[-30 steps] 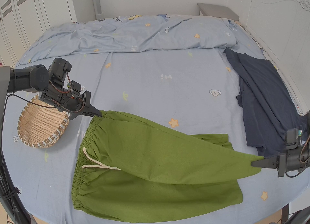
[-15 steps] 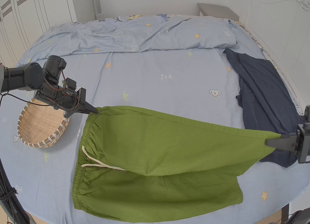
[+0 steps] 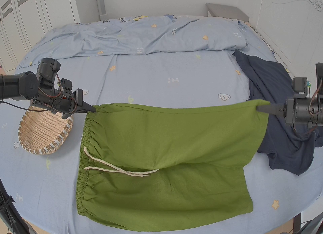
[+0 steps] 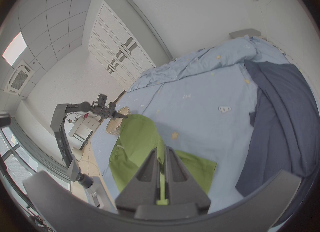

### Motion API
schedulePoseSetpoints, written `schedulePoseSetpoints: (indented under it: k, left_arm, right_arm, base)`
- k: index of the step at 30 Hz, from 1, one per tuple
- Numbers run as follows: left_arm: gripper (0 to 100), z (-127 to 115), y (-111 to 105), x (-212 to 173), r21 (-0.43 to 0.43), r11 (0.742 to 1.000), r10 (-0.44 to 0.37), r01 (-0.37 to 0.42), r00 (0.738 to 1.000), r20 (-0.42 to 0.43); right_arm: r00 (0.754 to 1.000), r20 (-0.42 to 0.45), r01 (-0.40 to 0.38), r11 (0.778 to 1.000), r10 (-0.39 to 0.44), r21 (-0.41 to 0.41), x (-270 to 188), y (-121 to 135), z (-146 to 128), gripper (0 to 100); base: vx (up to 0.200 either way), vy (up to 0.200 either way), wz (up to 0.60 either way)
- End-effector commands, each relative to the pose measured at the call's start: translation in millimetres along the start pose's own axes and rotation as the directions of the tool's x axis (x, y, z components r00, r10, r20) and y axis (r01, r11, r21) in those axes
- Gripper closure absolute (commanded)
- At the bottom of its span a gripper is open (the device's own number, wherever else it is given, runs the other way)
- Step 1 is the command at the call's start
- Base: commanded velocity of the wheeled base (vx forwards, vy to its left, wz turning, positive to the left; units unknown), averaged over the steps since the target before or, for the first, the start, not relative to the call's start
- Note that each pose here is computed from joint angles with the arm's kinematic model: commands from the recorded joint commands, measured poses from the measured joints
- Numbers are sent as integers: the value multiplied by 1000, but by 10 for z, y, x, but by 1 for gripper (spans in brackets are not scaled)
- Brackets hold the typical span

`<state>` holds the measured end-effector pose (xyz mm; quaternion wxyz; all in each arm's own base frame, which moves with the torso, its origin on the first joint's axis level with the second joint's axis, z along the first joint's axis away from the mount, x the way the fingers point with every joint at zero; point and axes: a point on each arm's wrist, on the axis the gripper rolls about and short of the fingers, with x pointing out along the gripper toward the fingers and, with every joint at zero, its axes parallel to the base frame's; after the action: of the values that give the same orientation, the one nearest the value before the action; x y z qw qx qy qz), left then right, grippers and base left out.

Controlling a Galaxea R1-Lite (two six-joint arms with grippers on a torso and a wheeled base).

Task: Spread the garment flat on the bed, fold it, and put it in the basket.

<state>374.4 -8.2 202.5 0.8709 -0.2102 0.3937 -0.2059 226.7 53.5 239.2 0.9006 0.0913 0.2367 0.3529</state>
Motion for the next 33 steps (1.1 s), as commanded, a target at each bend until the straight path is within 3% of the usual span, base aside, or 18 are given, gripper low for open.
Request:
schedulePoseSetpoints:
  k: [1, 13, 19, 26, 33]
  left_arm:
    - [100, -24, 126, -25, 3, 1000, 12, -12, 999, 52]
    - [100, 19, 199, 37, 42, 999, -7, 2, 992, 126]
    - [100, 139, 342, 141, 57, 998, -24, 12, 974, 224]
    - [100, 157, 438, 228, 63, 998, -24, 9, 970, 242]
    - [100, 223, 539, 399, 91, 996, -40, 15, 958, 285]
  right_arm:
    - [1000, 7, 28, 1000, -28, 15, 396, -349, 316, 100]
    - [998, 27, 55, 998, -55, 13, 963, -862, 610, 100]
    - [995, 63, 80, 997, -80, 10, 1184, -1171, 710, 100]
    - [987, 65, 148, 989, -149, 17, 1379, -1350, 719, 100]
    - [984, 77, 159, 987, -160, 16, 1518, -1478, 782, 100]
  base:
    - [0, 0, 0]
    - [0, 0, 0]
    - [0, 0, 0]
    - [0, 0, 0]
    - [0, 0, 0]
